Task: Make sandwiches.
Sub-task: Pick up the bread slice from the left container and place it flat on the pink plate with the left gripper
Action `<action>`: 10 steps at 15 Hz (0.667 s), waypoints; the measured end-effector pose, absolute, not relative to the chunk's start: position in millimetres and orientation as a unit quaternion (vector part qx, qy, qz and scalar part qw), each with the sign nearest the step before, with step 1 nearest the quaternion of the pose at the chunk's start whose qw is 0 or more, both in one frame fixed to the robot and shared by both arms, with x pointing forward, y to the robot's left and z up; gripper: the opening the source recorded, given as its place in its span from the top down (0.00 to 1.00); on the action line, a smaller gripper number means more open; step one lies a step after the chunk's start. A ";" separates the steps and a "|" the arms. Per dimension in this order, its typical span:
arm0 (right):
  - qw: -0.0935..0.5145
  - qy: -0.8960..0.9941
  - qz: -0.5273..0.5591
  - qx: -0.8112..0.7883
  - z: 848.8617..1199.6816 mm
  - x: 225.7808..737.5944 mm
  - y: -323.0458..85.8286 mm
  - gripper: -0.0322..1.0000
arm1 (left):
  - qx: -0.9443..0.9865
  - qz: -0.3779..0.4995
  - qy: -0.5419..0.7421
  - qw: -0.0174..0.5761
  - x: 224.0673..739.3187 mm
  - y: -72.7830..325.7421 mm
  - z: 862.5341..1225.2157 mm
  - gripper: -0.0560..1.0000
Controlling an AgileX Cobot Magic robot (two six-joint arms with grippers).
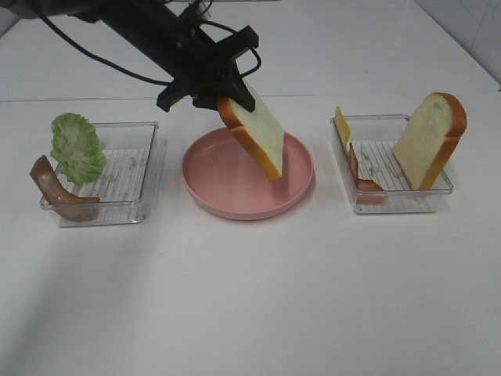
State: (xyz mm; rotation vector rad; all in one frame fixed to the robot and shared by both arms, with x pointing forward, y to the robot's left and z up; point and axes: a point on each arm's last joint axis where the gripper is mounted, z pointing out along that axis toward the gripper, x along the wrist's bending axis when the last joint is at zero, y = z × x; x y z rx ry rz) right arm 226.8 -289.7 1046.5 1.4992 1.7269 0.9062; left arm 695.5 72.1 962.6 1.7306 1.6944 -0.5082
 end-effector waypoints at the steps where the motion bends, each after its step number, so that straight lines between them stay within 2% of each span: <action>1: 0.334 0.662 0.347 0.574 1046.5 226.8 -289.7 0.26 | 0.657 -0.201 0.650 0.324 696.2 71.2 956.6 0.75; 2: 0.334 0.662 0.347 0.574 1046.5 226.8 -289.7 0.26 | 0.649 -0.215 0.658 0.316 697.9 69.3 940.5 0.75; 5: 0.334 0.662 0.347 0.574 1046.5 226.8 -289.7 0.26 | 0.637 -0.224 0.667 0.314 700.4 67.6 926.1 0.75; 10: 0.334 0.662 0.347 0.574 1046.5 226.8 -289.7 0.26 | 0.628 -0.211 0.673 0.330 704.5 66.8 925.9 0.75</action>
